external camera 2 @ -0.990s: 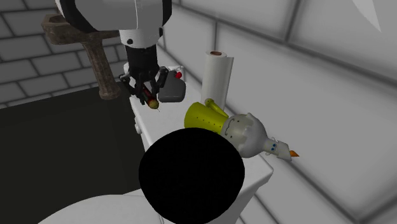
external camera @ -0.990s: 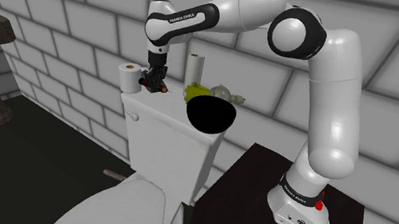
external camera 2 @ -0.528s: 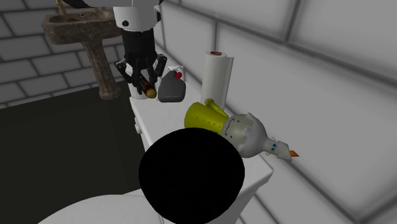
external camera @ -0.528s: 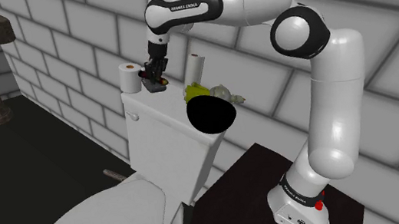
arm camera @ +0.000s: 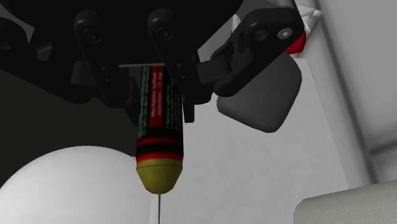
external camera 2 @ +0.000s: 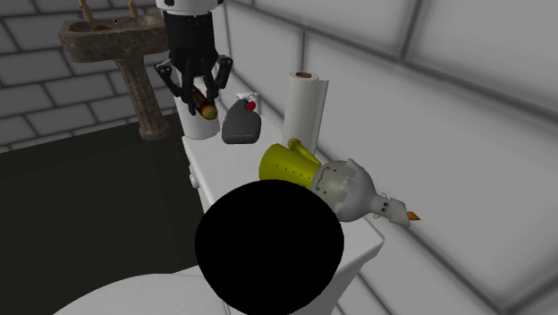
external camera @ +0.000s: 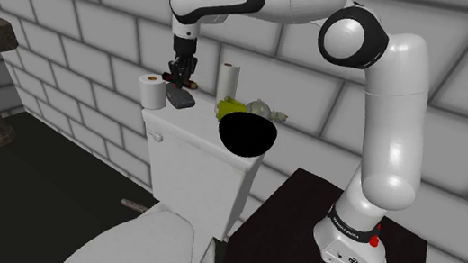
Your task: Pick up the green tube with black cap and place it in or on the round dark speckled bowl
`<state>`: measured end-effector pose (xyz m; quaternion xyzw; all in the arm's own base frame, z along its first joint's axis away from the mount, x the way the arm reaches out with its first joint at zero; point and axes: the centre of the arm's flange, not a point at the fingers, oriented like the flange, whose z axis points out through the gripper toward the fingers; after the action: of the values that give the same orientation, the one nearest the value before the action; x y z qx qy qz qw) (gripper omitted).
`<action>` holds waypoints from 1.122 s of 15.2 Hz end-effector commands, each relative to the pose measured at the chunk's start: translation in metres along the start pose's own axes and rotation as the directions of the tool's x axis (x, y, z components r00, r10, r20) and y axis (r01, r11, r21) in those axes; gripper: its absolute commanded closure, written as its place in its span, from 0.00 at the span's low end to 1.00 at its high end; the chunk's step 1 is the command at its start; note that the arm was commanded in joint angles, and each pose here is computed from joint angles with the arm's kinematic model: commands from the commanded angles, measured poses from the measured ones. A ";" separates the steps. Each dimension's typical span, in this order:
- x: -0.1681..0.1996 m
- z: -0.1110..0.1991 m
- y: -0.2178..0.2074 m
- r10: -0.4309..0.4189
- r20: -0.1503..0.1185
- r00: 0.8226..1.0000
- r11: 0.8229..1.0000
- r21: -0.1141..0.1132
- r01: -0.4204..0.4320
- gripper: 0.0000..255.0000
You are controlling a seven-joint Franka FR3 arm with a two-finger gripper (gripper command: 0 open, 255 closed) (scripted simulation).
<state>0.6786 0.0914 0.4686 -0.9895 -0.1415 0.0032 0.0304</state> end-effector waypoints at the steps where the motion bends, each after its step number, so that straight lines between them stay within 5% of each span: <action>1: -0.001 -0.011 -0.001 0.000 0.000 1.000 1.000 0.000 0.000 1.00; 3: -0.001 -0.020 -0.002 0.000 0.000 1.000 1.000 0.000 0.000 1.00; 17: -0.185 -0.020 -0.013 0.000 0.000 1.000 1.000 0.000 0.000 1.00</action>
<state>0.5126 0.0530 0.4895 -0.9895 -0.1414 0.0033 0.0303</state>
